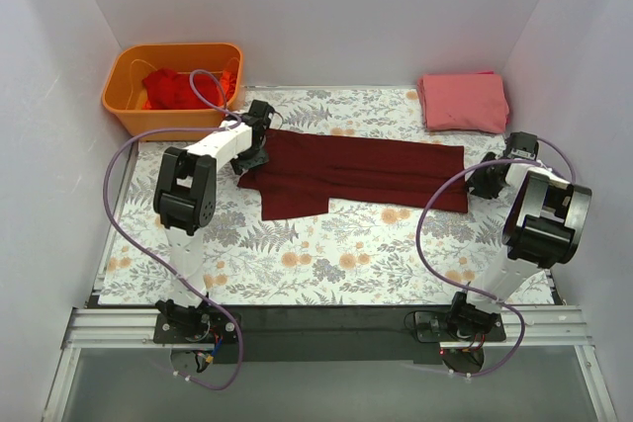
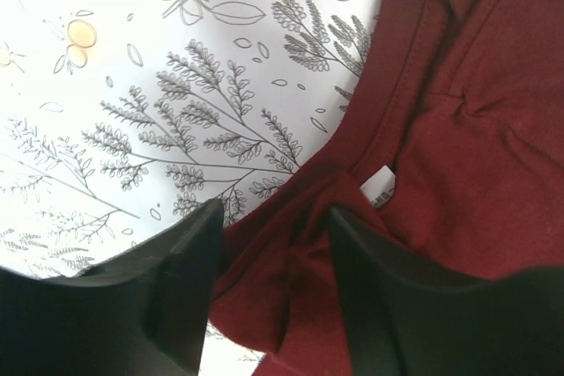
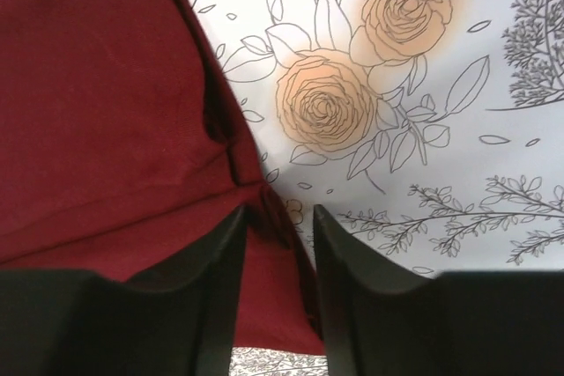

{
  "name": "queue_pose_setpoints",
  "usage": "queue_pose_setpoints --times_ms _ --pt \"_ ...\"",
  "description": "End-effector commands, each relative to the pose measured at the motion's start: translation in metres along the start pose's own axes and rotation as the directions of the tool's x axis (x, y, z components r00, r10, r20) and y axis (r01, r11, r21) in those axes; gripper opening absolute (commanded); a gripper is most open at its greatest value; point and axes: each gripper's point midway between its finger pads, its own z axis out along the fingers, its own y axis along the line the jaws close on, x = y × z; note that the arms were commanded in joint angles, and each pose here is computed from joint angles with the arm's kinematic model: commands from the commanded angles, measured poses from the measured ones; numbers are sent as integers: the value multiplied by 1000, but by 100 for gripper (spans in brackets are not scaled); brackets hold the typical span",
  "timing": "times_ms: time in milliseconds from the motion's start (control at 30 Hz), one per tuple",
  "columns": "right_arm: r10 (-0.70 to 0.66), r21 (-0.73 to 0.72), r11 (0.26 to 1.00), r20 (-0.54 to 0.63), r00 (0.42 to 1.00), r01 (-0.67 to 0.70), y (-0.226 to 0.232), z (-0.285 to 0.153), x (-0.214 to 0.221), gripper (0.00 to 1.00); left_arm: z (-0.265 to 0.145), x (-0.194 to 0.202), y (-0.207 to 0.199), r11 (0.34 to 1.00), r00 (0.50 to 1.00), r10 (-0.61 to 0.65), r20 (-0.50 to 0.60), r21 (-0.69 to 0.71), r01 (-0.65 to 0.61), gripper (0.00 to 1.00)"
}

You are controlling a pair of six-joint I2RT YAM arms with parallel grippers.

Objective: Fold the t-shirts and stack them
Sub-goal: Fold the tshirt

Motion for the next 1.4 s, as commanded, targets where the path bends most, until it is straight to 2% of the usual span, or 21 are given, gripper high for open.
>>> queue_pose_setpoints --times_ms 0,67,133,167,267,400,600,667,700,833,1000,1200,1367 --pt "-25 -30 999 83 996 27 13 -17 -23 44 -37 -32 4 997 995 -63 82 57 59 54" --pt "-36 -36 999 107 994 40 18 -26 -28 51 -55 -41 1 993 992 -71 103 99 61 62" --pt "-58 -37 997 132 990 64 25 -40 -31 55 -76 -49 0 988 988 -83 130 139 64 65" --pt "-68 -35 997 139 988 73 27 -45 -32 56 -87 -47 -4 986 988 -73 138 157 51 68" --pt "-107 -20 994 144 984 111 33 -60 -25 59 -117 -39 -9 978 985 -56 162 208 21 70" --pt "-162 -59 983 159 974 173 55 -76 -7 62 -136 -3 -5 971 990 -11 139 238 -22 70" --pt "-304 -171 932 108 946 319 102 -79 52 66 -125 81 -4 963 991 128 36 234 -133 70" --pt "-384 -211 895 86 919 393 121 -79 78 73 -120 96 -8 959 987 161 20 233 -161 69" --pt "-406 -227 883 68 911 410 124 -77 89 74 -118 97 -11 958 986 166 20 232 -166 68" --pt "-503 -280 826 24 864 489 142 -75 133 74 -107 101 -23 955 982 187 23 228 -187 61" --pt "-554 -305 793 -3 833 526 147 -71 164 74 -90 109 -29 957 978 208 10 207 -205 49" --pt "-564 -321 782 -1 826 534 149 -69 171 74 -77 131 -26 959 973 229 -36 182 -219 34" --pt "-568 -323 779 0 823 538 149 -68 171 74 -71 139 -22 961 971 234 -53 166 -222 17"
